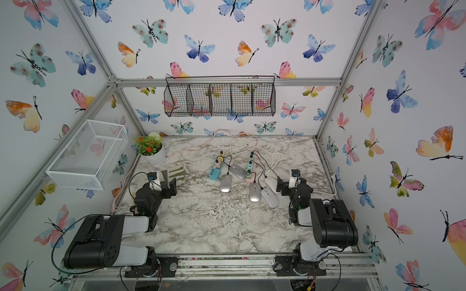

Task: Unplug the wireless mouse
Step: Pick up the mouse from the center of the board, then remove the power cord from the mouse, then place the mouse at the center of the board.

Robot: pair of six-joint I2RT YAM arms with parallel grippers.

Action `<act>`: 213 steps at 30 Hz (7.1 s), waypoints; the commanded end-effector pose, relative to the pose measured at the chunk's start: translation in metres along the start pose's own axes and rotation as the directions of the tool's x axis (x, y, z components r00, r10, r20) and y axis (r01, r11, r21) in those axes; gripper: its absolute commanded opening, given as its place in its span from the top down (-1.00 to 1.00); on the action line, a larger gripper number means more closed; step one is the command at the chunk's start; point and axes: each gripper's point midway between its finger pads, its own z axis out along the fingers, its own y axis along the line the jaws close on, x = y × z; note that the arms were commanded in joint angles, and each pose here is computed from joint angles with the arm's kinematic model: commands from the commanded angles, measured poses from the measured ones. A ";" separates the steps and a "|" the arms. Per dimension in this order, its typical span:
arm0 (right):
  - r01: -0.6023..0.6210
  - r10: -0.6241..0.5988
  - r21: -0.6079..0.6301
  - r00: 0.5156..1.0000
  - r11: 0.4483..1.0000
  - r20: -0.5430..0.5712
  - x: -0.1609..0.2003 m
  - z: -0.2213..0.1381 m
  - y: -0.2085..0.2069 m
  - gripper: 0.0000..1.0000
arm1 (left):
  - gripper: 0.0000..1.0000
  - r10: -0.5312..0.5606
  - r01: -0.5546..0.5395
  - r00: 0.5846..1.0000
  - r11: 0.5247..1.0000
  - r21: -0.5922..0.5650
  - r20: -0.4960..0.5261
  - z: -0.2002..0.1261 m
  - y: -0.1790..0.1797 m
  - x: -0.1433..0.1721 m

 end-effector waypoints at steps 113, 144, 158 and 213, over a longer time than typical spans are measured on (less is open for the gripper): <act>-0.327 0.187 -0.126 0.770 0.937 -0.610 -0.039 -0.073 0.146 -0.58 | -0.29 0.219 -0.093 0.602 0.974 0.205 -0.768 0.061 -0.294 0.116; -0.657 0.385 -0.334 0.701 0.675 -0.601 -0.049 -0.050 0.243 -0.43 | 1.00 0.161 0.100 0.914 0.800 0.591 -0.373 -0.044 -0.290 0.012; -0.748 0.370 -0.390 0.625 0.537 -0.688 -0.044 -0.017 0.314 -0.13 | 1.00 0.111 0.164 0.897 0.815 0.556 -0.428 -0.065 -0.265 0.022; -0.653 0.295 -0.395 0.691 0.646 -0.660 -0.044 0.045 0.318 0.97 | 1.00 0.237 0.167 0.804 0.791 0.589 -0.545 -0.118 -0.244 0.076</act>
